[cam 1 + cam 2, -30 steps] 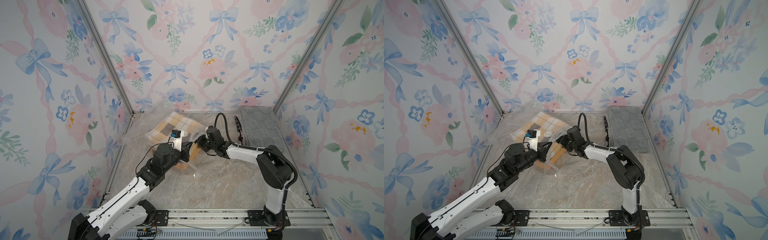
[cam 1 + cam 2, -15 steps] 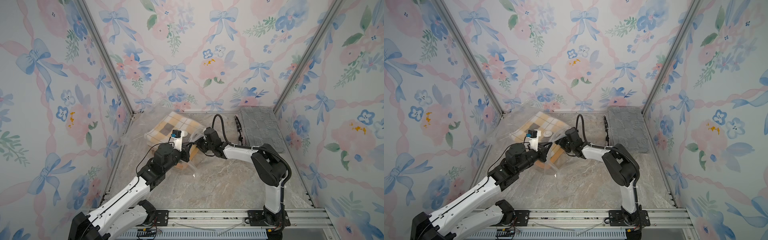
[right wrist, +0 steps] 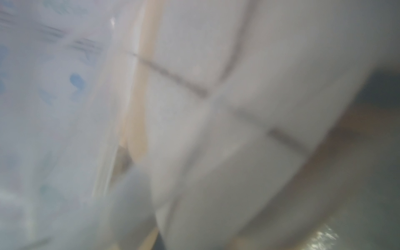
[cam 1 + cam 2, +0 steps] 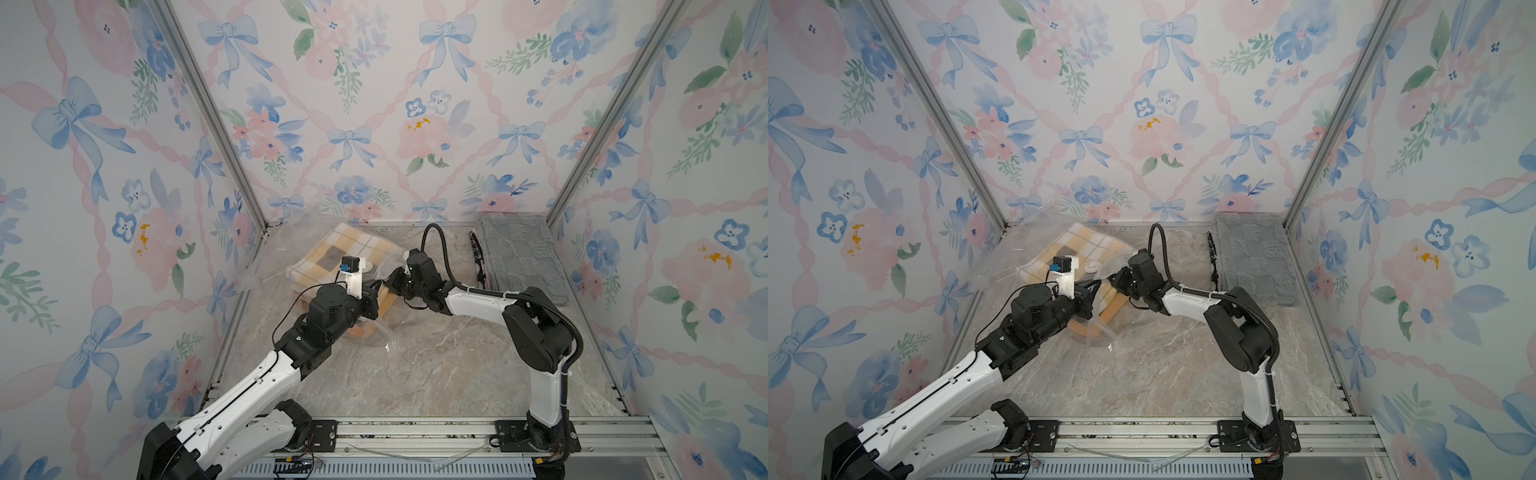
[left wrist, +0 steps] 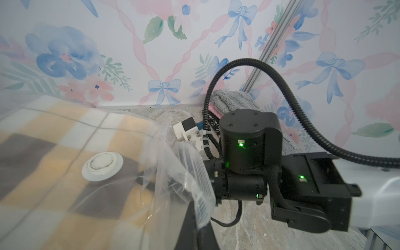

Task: Take the blanket out of the vacuum bag
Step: Take out the blanket from the vacuum bag.

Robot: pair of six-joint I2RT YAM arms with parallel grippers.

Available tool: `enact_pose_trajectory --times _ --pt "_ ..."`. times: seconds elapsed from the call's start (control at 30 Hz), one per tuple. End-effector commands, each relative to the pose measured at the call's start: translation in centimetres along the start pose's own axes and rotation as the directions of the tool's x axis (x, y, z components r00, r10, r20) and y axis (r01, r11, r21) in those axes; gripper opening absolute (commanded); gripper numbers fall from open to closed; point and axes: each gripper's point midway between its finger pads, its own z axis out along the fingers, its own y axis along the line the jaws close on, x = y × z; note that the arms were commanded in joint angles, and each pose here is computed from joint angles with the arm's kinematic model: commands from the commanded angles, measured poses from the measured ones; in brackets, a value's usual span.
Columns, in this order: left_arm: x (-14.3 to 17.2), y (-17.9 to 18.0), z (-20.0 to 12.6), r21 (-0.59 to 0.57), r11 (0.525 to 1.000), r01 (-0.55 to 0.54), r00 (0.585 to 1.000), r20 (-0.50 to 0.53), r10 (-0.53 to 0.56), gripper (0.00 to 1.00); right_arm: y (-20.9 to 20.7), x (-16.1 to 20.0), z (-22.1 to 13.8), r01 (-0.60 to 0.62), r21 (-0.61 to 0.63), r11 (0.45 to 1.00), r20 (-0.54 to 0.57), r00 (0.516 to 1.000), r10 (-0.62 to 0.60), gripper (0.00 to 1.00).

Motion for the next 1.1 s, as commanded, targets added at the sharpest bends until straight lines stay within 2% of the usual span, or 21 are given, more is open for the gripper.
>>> enact_pose_trajectory --times 0.0,0.13,0.3,0.47,0.53,0.63,0.8,0.93,1.07 --pt "-3.3 2.1 -0.2 -0.139 0.990 0.035 0.994 0.109 -0.019 0.00 6.7 0.0 -3.0 0.092 -0.162 0.982 0.018 0.996 -0.091 0.00" --pt "-5.6 3.2 0.1 -0.165 0.985 0.049 0.985 0.171 -0.020 0.00 8.9 0.3 -4.5 0.102 -0.195 0.976 0.028 0.995 -0.098 0.00" --pt "-7.7 2.5 1.4 -0.138 0.990 0.030 0.981 0.195 -0.003 0.00 8.9 2.4 -4.0 0.126 -0.173 0.977 0.005 0.992 -0.127 0.00" --pt "-9.5 2.2 2.4 -0.157 0.987 0.014 0.977 0.211 0.020 0.00 8.8 2.5 -5.3 0.143 -0.159 0.977 0.041 0.990 -0.138 0.00" --pt "-9.8 2.6 2.4 -0.180 0.984 0.007 0.978 0.205 0.031 0.00 8.8 1.0 -6.6 0.160 -0.134 0.978 0.079 0.985 -0.151 0.00" --pt "-8.8 3.0 2.4 -0.194 0.981 -0.010 0.983 0.175 0.045 0.00 8.5 -1.8 -9.0 0.170 -0.100 0.980 0.140 0.978 -0.155 0.00" --pt "-4.9 3.1 1.9 -0.138 0.990 -0.042 0.995 0.084 0.054 0.00 6.8 -4.8 -9.9 0.166 -0.028 0.986 0.137 0.977 -0.161 0.00" --pt "-2.4 2.6 0.8 -0.069 0.997 -0.018 0.999 0.049 0.022 0.00 5.4 -7.3 -9.9 0.145 -0.034 0.989 0.137 0.981 -0.139 0.00" --pt "-1.9 2.1 0.4 -0.027 1.000 -0.001 0.999 0.053 0.002 0.00 5.8 -8.9 -9.3 0.152 -0.071 0.986 0.117 0.983 -0.143 0.00"
